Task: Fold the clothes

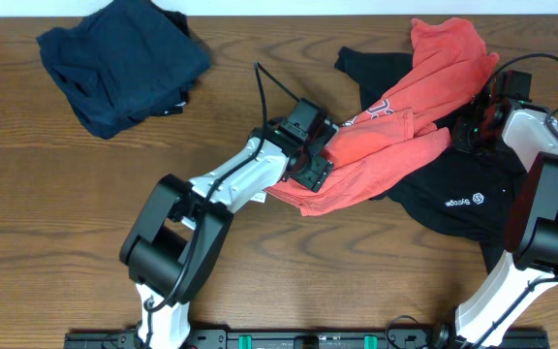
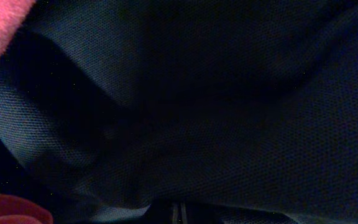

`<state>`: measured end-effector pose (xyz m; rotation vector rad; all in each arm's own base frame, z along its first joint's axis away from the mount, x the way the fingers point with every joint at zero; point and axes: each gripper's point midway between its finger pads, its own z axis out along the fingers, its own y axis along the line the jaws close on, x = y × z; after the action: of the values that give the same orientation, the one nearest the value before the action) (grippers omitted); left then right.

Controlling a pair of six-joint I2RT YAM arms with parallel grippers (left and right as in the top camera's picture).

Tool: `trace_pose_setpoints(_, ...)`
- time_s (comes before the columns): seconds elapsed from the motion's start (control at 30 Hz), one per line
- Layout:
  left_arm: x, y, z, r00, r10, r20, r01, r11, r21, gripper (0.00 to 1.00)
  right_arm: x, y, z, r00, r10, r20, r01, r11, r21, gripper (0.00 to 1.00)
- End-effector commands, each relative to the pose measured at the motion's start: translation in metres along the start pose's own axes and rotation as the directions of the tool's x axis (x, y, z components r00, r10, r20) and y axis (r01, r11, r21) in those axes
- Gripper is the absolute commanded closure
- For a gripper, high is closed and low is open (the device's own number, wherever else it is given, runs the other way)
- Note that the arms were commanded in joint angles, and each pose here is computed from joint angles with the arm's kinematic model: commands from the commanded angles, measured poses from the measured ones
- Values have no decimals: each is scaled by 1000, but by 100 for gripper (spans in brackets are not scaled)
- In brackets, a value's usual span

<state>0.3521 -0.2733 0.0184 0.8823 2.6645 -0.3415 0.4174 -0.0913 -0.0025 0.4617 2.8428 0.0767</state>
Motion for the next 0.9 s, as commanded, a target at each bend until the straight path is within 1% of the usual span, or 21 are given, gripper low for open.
trace_pose_setpoints(0.0,-6,12,5,1000,6,12,-5,998,-59,27,14,-6,22,998,13,-58,-13,1000,10,99)
trace_pose_setpoints(0.1,-6,22,10,1000,7,12,-5,994,-112,28,12,-6,22,999,13,-51,-12,1000,9,99)
trace_pose_setpoints(0.13,-7,23,11,1000,7,15,-5,993,-118,39,12,-6,22,999,13,-50,-12,1000,9,99)
trace_pose_setpoints(0.2,-8,24,15,1000,7,23,-5,993,-117,76,12,-6,22,999,13,-48,-12,1000,9,99)
trace_pose_setpoints(0.23,-10,24,16,1000,8,28,-5,993,-117,86,12,-6,22,999,13,-48,-12,1000,9,99)
trace_pose_setpoints(0.3,-9,25,21,1000,8,25,-5,993,-117,94,12,-5,22,999,13,-49,-13,1000,4,99)
trace_pose_setpoints(0.37,-5,26,26,1000,4,13,-2,993,-120,94,12,-5,22,999,13,-49,-13,1000,1,99)
trace_pose_setpoints(0.47,2,42,32,998,-67,0,66,980,-186,94,9,-9,22,999,20,-37,-19,1000,7,99)
trace_pose_setpoints(0.53,4,49,32,995,-98,-1,96,975,-198,94,5,-19,21,999,37,-21,-37,999,22,99)
trace_pose_setpoints(0.77,9,71,31,981,-195,5,191,958,-216,94,-13,-72,16,988,145,62,-148,988,47,99)
trace_pose_setpoints(0.87,14,74,37,977,-215,-7,208,953,-219,94,-20,-96,13,979,175,104,-182,982,58,99)
